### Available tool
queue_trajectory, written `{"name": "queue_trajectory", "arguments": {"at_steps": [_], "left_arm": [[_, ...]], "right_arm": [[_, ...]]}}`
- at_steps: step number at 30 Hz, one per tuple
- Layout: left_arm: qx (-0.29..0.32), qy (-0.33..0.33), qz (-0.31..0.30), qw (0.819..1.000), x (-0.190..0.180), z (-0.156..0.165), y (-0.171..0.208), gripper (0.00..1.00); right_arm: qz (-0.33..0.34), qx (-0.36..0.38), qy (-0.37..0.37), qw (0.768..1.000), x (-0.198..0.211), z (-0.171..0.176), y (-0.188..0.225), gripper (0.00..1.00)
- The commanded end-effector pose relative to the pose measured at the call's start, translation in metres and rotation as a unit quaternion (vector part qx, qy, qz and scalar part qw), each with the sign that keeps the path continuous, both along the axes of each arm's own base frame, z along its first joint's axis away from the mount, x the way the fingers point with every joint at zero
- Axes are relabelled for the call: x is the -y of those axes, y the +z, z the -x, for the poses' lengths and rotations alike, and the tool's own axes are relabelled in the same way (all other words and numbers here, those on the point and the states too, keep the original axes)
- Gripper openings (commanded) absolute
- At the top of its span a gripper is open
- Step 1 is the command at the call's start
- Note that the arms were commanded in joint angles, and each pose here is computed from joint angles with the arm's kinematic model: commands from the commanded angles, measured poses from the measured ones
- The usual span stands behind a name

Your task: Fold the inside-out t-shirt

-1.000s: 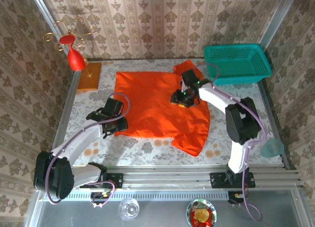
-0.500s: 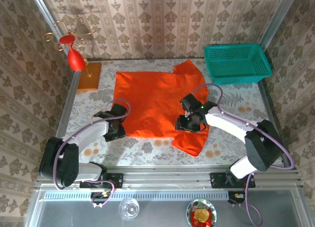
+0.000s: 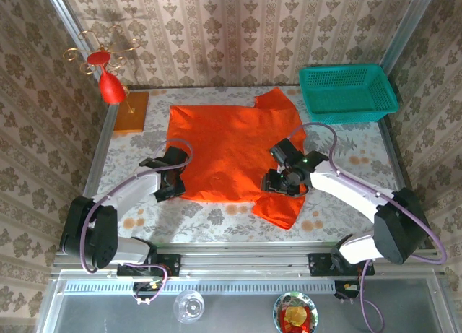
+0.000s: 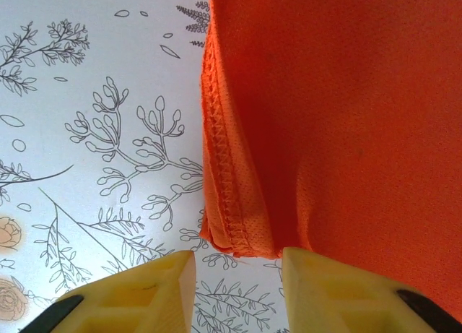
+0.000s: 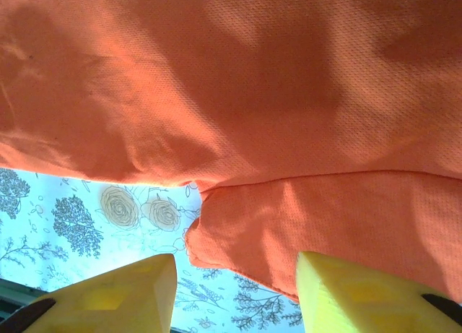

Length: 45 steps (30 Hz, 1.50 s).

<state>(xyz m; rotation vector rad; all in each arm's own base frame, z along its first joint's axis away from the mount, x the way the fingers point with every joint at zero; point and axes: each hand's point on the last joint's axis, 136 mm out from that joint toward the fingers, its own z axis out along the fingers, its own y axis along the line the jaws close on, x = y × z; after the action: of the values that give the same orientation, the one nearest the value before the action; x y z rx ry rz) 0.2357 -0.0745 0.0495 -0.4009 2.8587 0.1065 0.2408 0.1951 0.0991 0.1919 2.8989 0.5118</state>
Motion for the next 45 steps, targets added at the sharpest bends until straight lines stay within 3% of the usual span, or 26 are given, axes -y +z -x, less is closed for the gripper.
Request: {"name": "queue_trajectory", "arguments": {"at_steps": [1,10,19,24,28,33,45], "left_arm": [[-0.001,-0.014,-0.001,1.000,0.005,-0.006,-0.001,0.36],[-0.036,-0.013,-0.008,0.999,-0.006,0.006,-0.017,0.30],[-0.037,-0.015,-0.002,0.999,-0.005,0.006,-0.017,0.09],[-0.028,-0.016,0.001,0.999,-0.005,0.006,-0.010,0.00],[-0.021,-0.017,0.001,1.000,-0.006,0.006,-0.004,0.00],[-0.019,-0.020,0.002,1.000,-0.005,0.005,0.000,0.00],[-0.023,-0.018,0.000,1.000,-0.007,0.008,0.000,0.00]], "right_arm": [[0.017,-0.005,-0.012,1.000,0.010,0.009,0.001,0.48],[0.029,0.005,-0.025,0.999,0.021,0.013,0.008,0.48],[0.040,-0.008,-0.036,0.999,0.030,0.024,0.000,0.48],[0.066,-0.043,-0.045,0.996,0.044,0.042,-0.025,0.48],[0.113,-0.067,-0.064,0.989,0.067,0.059,-0.044,0.47],[0.119,-0.106,-0.091,0.983,0.076,0.081,-0.061,0.46],[0.008,-0.148,-0.112,0.983,0.044,0.105,-0.075,0.46]]}}
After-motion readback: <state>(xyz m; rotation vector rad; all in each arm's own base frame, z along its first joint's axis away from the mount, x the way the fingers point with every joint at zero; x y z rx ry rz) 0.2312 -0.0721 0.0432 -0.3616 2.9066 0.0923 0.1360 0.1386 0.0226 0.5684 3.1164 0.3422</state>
